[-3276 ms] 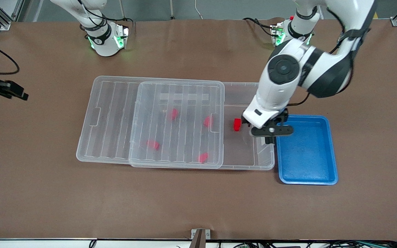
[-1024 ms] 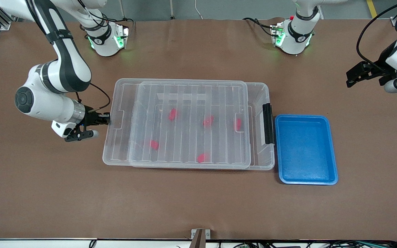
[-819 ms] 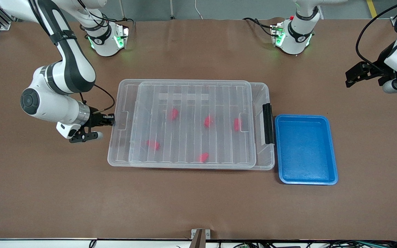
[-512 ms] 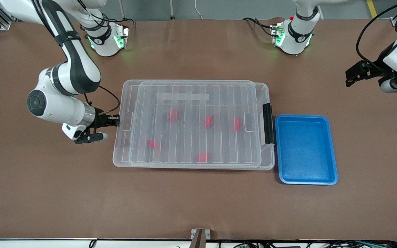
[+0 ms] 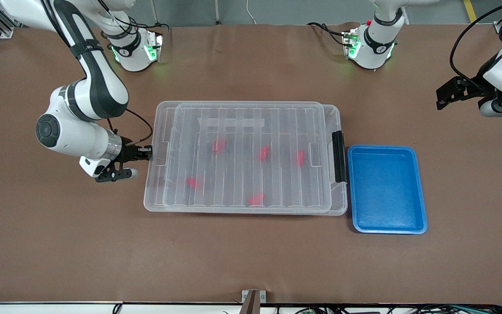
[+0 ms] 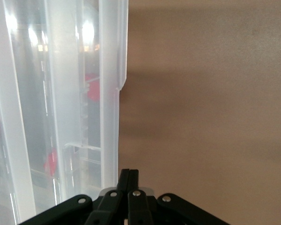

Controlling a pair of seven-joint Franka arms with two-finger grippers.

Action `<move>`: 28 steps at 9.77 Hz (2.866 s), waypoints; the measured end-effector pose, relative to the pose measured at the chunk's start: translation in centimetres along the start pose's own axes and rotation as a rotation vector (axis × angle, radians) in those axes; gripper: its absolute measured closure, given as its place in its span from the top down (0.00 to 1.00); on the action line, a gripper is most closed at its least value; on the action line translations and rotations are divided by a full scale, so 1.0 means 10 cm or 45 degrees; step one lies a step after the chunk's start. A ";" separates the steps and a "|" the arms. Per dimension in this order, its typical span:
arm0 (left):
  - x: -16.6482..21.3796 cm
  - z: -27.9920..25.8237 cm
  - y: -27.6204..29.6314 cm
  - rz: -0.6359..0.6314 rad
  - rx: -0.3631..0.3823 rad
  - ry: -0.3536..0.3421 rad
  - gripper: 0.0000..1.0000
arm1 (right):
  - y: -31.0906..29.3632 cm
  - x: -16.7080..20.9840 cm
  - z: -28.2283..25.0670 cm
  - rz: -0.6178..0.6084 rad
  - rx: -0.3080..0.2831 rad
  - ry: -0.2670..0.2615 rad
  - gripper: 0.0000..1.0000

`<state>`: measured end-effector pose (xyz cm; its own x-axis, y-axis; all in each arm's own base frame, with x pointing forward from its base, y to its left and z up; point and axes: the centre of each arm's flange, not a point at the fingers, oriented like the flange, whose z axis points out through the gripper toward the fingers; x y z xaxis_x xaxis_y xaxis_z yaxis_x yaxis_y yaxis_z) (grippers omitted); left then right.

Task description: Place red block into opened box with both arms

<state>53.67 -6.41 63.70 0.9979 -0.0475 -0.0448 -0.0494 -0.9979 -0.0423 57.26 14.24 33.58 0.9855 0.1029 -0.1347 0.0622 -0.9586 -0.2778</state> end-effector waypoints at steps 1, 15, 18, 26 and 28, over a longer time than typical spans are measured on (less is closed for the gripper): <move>0.00 0.00 0.01 0.002 0.000 0.000 1.00 | -0.01 0.00 0.00 -0.001 0.000 0.000 0.01; -0.33 0.00 0.03 -0.055 -0.015 0.059 1.00 | 1.15 -0.74 -2.62 0.235 -0.215 0.171 1.00; -0.29 -0.01 0.03 -0.055 -0.017 0.070 1.00 | 1.17 -1.04 -3.38 0.273 -0.255 0.171 1.00; -0.23 0.01 0.00 -0.061 -0.020 0.065 1.00 | 1.18 -1.16 -3.69 0.298 -0.266 0.157 1.00; -0.23 0.01 0.00 -0.061 -0.019 0.064 1.00 | 1.19 -1.17 -3.70 0.301 -0.280 0.156 1.00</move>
<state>51.34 -6.29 63.71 1.0000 -0.0013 0.0072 -0.0011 -0.9996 -0.0279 52.31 -8.18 67.02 0.9875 -0.1486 -0.0517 -0.1507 -0.9878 -0.0391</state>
